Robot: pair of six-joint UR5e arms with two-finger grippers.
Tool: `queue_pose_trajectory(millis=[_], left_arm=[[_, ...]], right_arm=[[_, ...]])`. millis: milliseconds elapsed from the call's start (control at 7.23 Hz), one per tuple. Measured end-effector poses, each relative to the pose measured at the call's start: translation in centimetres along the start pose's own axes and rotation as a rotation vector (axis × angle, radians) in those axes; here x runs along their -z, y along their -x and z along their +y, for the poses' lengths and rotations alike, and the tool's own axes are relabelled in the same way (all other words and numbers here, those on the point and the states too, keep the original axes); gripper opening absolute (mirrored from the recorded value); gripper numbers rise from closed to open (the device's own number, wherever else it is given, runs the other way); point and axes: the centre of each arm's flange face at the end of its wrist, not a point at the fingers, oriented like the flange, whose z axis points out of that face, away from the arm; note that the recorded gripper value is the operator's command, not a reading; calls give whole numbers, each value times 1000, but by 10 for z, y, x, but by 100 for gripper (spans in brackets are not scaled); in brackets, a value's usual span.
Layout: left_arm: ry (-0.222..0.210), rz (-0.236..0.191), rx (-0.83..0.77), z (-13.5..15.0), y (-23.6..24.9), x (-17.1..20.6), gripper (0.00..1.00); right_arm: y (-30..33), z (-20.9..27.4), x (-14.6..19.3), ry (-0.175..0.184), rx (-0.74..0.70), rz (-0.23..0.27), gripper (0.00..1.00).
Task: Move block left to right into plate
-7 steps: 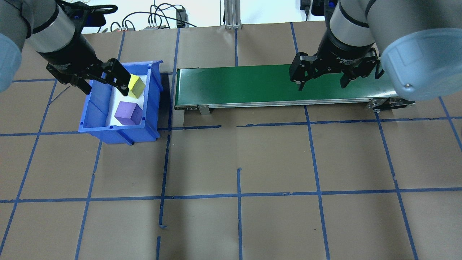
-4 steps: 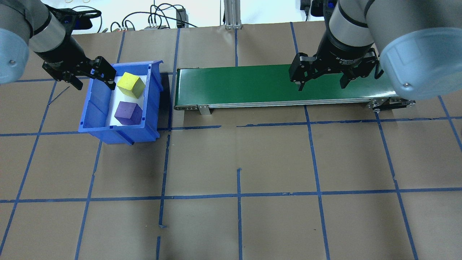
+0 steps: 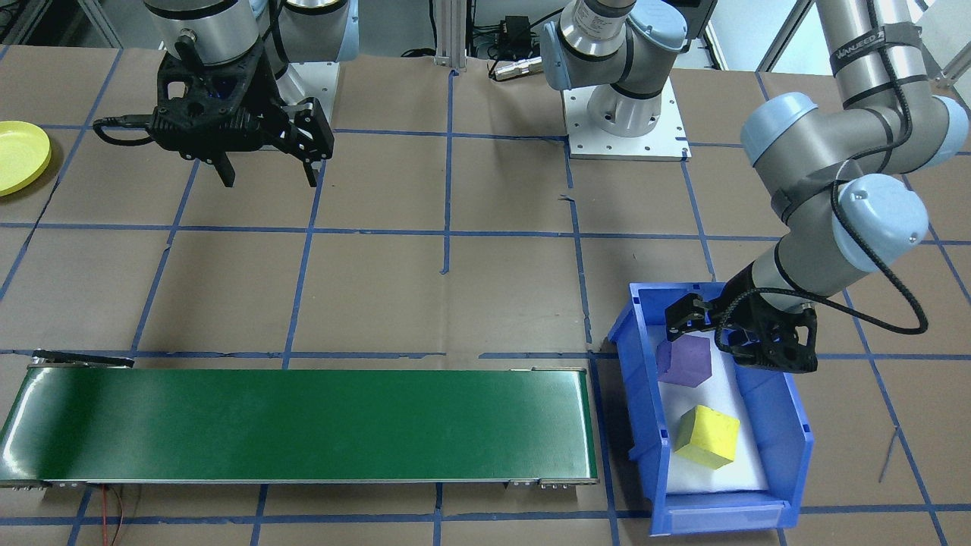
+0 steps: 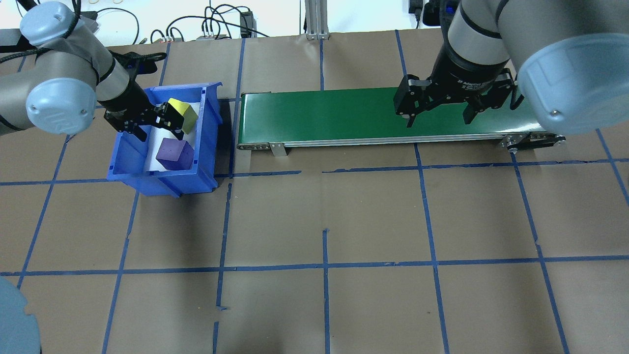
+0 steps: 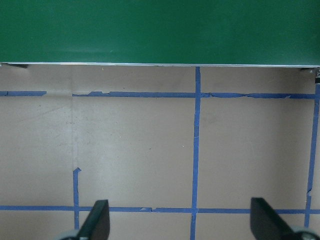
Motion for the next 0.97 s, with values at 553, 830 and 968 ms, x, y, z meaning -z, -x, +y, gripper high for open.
queue_pose_trajectory(millis=[553, 830, 968], left_arm=[[53, 14, -6, 0, 6, -49, 94], [50, 9, -9, -2, 7, -59, 29], [35, 2, -12, -2, 8, -62, 23]], right_arm=[[0, 0, 0, -1, 0, 1, 100], [0, 0, 0, 0, 1, 0, 100], [0, 0, 0, 0, 1, 0, 100]])
